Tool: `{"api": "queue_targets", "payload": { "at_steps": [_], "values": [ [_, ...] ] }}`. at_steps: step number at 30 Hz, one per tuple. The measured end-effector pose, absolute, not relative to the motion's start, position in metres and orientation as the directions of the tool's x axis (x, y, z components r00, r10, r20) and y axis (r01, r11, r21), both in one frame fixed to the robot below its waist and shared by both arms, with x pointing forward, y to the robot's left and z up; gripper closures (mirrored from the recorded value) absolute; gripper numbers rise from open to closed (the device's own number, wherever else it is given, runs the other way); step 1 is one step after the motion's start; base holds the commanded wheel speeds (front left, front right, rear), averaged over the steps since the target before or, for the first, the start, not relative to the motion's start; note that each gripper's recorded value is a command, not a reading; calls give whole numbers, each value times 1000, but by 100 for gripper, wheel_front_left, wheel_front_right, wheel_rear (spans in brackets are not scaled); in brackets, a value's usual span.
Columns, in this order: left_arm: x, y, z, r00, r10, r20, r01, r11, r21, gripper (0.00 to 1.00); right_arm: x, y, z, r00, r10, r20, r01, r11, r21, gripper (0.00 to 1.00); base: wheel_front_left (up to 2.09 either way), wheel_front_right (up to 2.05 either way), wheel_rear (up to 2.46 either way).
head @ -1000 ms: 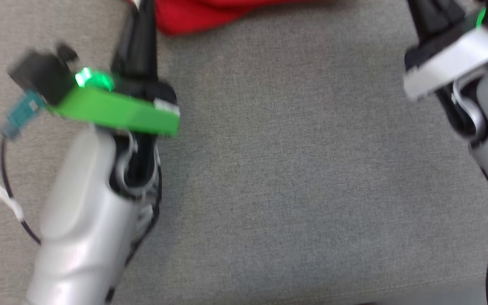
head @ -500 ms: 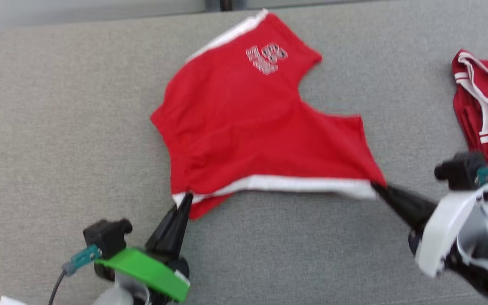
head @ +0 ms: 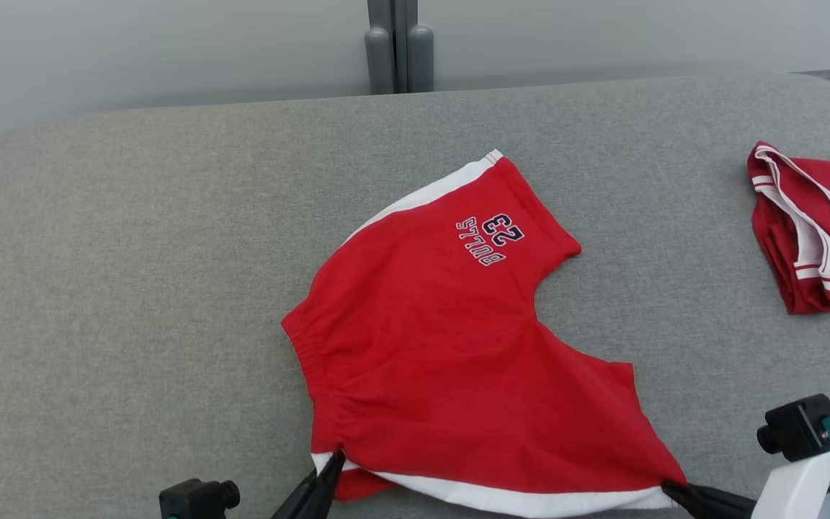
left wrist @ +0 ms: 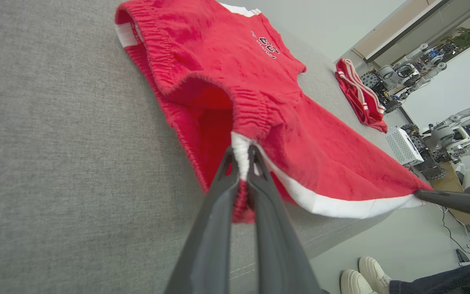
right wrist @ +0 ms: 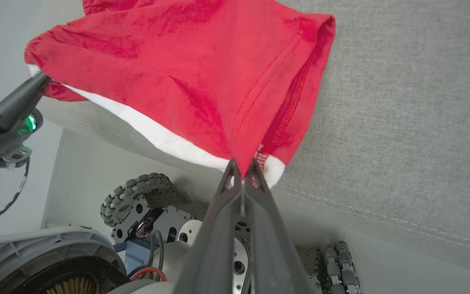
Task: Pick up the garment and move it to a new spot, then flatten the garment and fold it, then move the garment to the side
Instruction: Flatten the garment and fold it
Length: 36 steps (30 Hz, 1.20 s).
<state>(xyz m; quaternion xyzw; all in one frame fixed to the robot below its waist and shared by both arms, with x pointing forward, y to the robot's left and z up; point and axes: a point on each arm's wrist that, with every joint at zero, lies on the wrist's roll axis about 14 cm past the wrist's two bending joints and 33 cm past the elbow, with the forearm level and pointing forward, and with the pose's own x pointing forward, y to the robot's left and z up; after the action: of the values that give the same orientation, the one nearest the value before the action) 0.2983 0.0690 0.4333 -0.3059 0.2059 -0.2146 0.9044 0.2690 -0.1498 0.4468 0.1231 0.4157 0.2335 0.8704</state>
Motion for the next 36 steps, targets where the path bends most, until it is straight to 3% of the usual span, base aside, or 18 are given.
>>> {"api": "queue_targets", "payload": {
  "at_steps": [7,12,13,15,16,18,36],
  "values": [
    [312,64,454,839,-516,-175,297,702,-647,100,327,-139,502,697,509,-505,-434,860,267,100,0,0,0],
    [336,66,470,858,-501,-114,328,704,-630,100,365,-129,520,730,532,-430,-503,843,189,100,0,0,0],
    [341,67,472,863,-493,-107,326,706,-629,95,374,-130,521,739,526,-421,-507,845,167,100,0,0,0],
    [350,68,472,867,-487,-106,329,719,-612,95,391,-130,524,753,522,-400,-514,847,137,100,0,0,0],
    [354,69,471,871,-480,-106,324,722,-611,93,398,-130,524,758,520,-393,-517,847,124,100,0,0,0],
    [365,71,469,882,-458,-107,306,732,-608,100,417,-130,524,768,515,-381,-521,848,97,100,0,0,0],
    [451,99,445,950,-288,-122,165,794,-585,100,546,-89,494,760,545,-354,-585,811,-9,100,0,0,0]
  ]
}}
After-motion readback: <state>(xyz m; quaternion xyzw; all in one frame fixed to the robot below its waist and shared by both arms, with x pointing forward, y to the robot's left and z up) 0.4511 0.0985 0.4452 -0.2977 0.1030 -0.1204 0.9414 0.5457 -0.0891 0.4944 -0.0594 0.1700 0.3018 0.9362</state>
